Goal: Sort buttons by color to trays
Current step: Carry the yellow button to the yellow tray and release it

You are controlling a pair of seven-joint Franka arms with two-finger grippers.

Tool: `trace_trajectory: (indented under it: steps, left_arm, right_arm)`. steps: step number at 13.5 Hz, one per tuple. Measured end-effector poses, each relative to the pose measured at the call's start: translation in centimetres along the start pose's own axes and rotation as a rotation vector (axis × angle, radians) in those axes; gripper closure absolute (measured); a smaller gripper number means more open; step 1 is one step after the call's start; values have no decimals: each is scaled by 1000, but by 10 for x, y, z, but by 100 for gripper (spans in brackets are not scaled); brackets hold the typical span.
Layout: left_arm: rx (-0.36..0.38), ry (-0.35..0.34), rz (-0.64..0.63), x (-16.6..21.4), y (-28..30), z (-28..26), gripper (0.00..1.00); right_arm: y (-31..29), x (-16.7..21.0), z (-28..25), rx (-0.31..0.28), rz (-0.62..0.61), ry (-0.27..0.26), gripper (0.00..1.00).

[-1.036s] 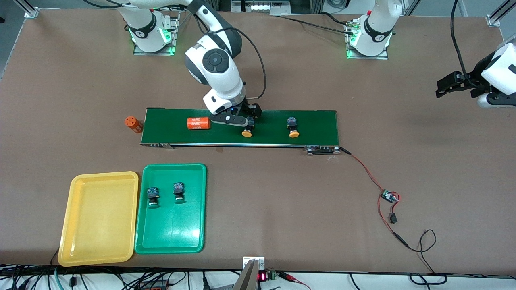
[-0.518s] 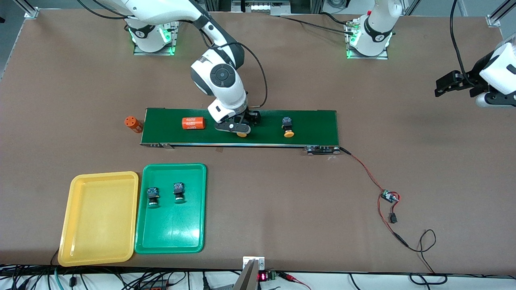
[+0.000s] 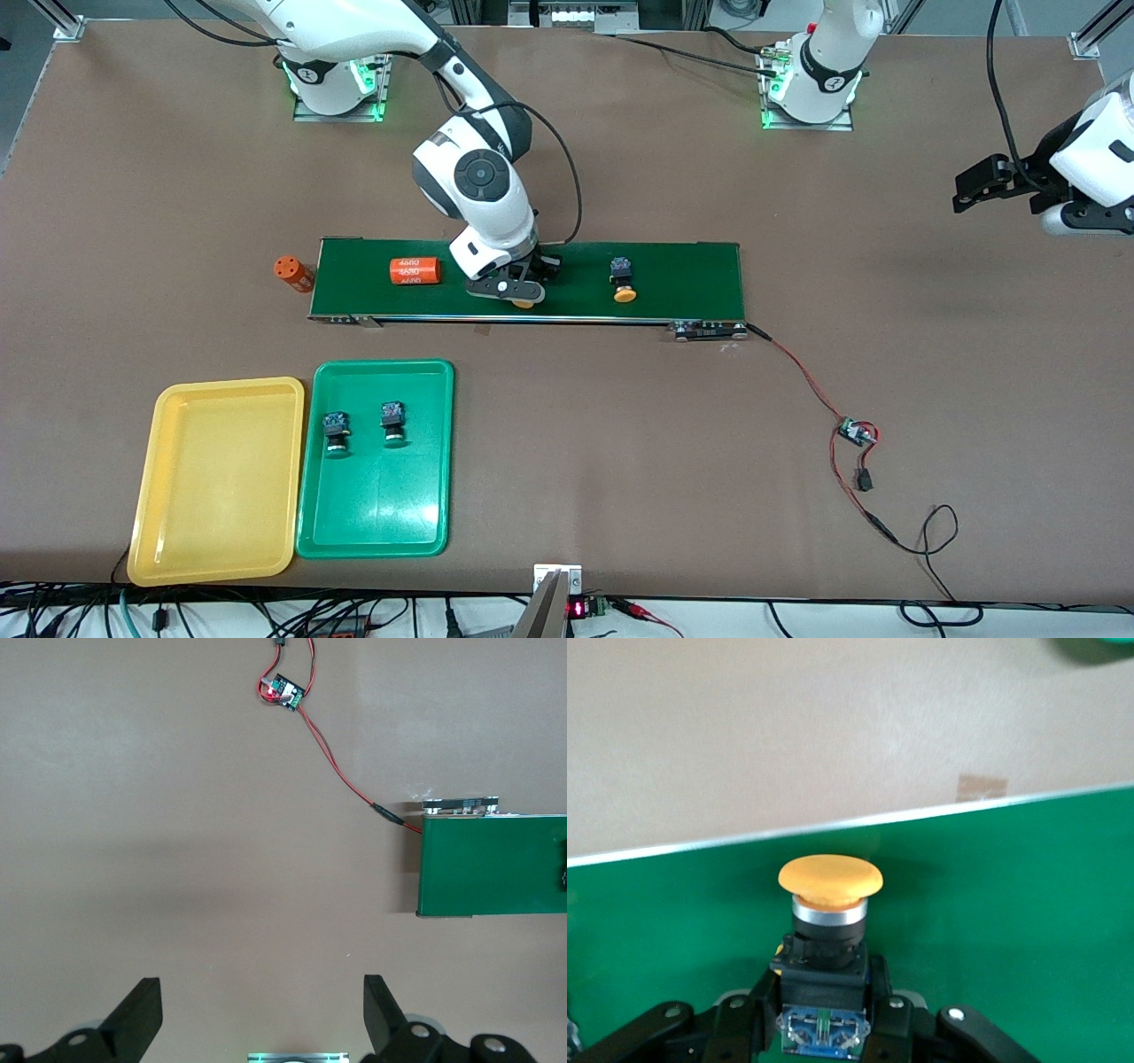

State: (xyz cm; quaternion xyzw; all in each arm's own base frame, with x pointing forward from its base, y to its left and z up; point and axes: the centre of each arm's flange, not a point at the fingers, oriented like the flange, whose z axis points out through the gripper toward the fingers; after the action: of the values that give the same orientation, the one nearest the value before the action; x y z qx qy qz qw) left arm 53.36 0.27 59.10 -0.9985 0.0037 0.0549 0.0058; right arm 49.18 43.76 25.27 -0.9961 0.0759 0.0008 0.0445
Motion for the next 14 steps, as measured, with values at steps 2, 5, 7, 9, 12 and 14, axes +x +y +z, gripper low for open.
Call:
trace_trajectory:
  steps: [2,5,7,9,12,14]
  left_arm:
    - [0,0,0,0,0,0,0]
    - [0,0,1,0,1,0,0]
    - [0,0,2,0,1,0,0]
    - [0,0,3,0,2,0,0]
    - [1,0,3,0,2,0,0]
    - [1,0,3,0,2,0,0]
  right_arm:
    - [6,17,-15,17,-5,24,59]
    - [28,58,-56,37,-61,78,59]
    - [57,95,-84,24,-133,97,59]
    - [98,134,-103,3,-219,104,59]
    - [167,178,-108,-24,-348,100,59]
    - [205,196,-105,-39,-424,86,59]
